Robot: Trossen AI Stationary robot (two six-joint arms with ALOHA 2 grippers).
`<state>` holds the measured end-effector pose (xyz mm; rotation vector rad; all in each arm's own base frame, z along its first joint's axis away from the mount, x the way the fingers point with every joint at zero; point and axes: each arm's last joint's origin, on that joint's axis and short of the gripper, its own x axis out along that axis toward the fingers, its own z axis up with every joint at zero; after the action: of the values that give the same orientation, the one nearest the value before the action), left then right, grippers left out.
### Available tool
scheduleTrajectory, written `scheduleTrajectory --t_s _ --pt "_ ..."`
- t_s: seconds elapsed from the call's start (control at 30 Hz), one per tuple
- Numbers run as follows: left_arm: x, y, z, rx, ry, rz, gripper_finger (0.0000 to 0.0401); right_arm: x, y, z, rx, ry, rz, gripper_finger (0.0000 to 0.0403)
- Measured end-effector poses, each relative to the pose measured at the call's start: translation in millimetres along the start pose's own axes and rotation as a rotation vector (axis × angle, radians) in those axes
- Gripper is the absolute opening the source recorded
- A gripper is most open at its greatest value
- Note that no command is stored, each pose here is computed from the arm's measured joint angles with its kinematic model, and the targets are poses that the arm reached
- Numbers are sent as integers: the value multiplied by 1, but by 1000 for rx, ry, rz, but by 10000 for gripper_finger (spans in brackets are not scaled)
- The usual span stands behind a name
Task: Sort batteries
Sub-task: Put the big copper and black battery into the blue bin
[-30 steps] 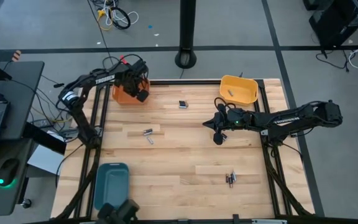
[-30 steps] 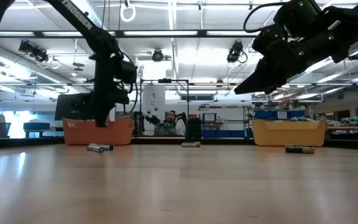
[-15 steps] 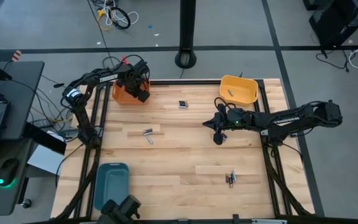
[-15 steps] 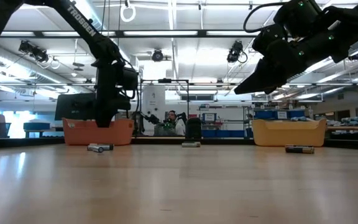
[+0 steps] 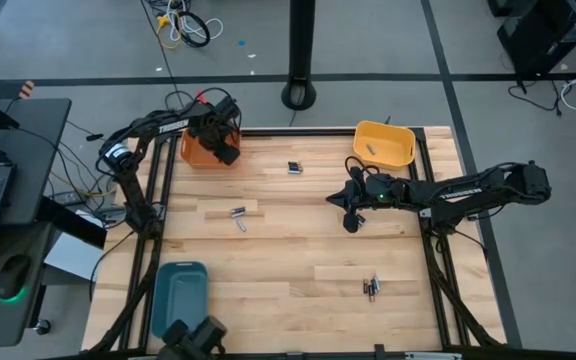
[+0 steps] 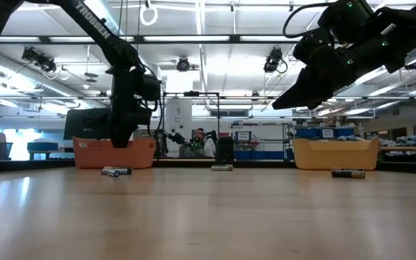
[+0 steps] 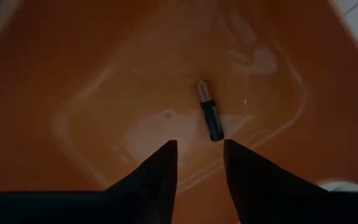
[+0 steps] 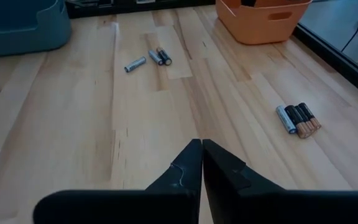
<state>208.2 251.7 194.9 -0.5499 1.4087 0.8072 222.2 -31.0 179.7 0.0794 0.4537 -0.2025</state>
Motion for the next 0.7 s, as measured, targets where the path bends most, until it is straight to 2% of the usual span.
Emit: scheduleTrajectory --t_s 0.13,0.2,0.33,0.53,0.7 --pt "-20 -4 -3 24 -77 120 137 0 0 1 14 -12 1 26" --pt "-33 -7 -3 25 -147 146 132 0 0 2 13 -25 2 27" --pt "-62 -19 -5 33 -311 131 120 0 1 2 -34 -23 29 22" --pt "-102 -46 -10 98 -579 83 96 0 1 5 -31 -51 16 8" --pt "-105 -77 -27 201 -805 11 76 -1 8 10 -37 -107 33 6"
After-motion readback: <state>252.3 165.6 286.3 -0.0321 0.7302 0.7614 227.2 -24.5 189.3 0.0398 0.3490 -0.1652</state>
